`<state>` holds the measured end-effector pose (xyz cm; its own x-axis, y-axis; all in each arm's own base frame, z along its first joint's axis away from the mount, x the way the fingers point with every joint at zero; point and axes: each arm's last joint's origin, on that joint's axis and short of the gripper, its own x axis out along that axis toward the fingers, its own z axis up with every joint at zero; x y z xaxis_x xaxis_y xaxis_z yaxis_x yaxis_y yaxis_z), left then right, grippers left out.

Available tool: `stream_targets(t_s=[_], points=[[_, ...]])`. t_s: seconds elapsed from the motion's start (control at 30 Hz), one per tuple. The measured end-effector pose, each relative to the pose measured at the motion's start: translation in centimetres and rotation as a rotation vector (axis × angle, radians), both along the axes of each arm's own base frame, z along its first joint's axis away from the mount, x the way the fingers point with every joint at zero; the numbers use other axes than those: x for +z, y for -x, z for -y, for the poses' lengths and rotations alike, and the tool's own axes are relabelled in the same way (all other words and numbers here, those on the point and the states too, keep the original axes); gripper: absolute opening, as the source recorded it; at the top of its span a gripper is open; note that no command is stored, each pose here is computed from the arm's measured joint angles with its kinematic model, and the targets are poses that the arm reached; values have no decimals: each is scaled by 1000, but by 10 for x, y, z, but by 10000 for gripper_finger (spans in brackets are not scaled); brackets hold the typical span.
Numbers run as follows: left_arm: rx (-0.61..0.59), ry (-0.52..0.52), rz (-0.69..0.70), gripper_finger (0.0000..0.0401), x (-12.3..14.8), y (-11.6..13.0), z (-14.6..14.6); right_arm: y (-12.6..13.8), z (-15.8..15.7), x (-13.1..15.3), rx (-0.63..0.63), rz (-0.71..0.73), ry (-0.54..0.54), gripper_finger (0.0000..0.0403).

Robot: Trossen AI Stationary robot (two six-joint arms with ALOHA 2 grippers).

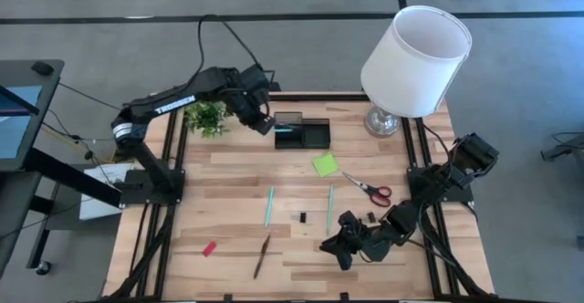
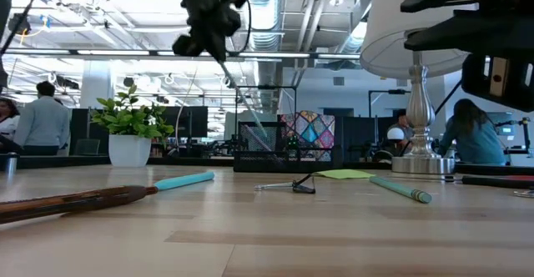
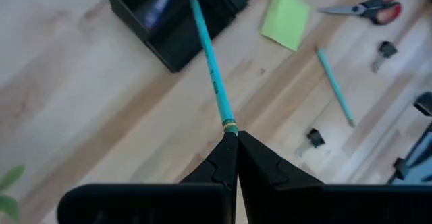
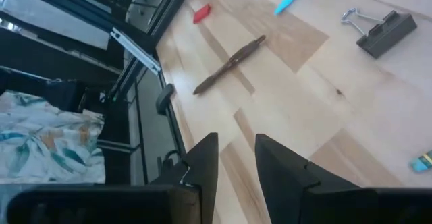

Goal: Pick and place office supplies into organizer
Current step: Put the left blue pencil into the black desk organizer

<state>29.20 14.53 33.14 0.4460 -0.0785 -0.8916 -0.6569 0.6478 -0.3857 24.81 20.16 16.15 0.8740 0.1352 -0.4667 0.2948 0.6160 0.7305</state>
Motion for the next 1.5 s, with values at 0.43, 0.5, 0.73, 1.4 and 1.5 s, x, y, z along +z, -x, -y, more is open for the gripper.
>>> stream_targets(t_s=[0.43,0.5,0.73,1.4,1.5], points=[[-98,9,117,0,24,-7,0,0,0,-2,-9,-12,-9,93],[-85,-48,136,0,36,-5,-4,0,0,-2,-10,-12,-9,93],[7,-132,112,0,52,13,-27,0,0,-2,-10,-12,-9,93],[-97,-146,-7,0,30,-8,-15,-4,6,-3,-29,-23,-2,93],[-94,-147,-29,0,29,-7,-15,-4,6,-3,-29,-23,-2,93]])
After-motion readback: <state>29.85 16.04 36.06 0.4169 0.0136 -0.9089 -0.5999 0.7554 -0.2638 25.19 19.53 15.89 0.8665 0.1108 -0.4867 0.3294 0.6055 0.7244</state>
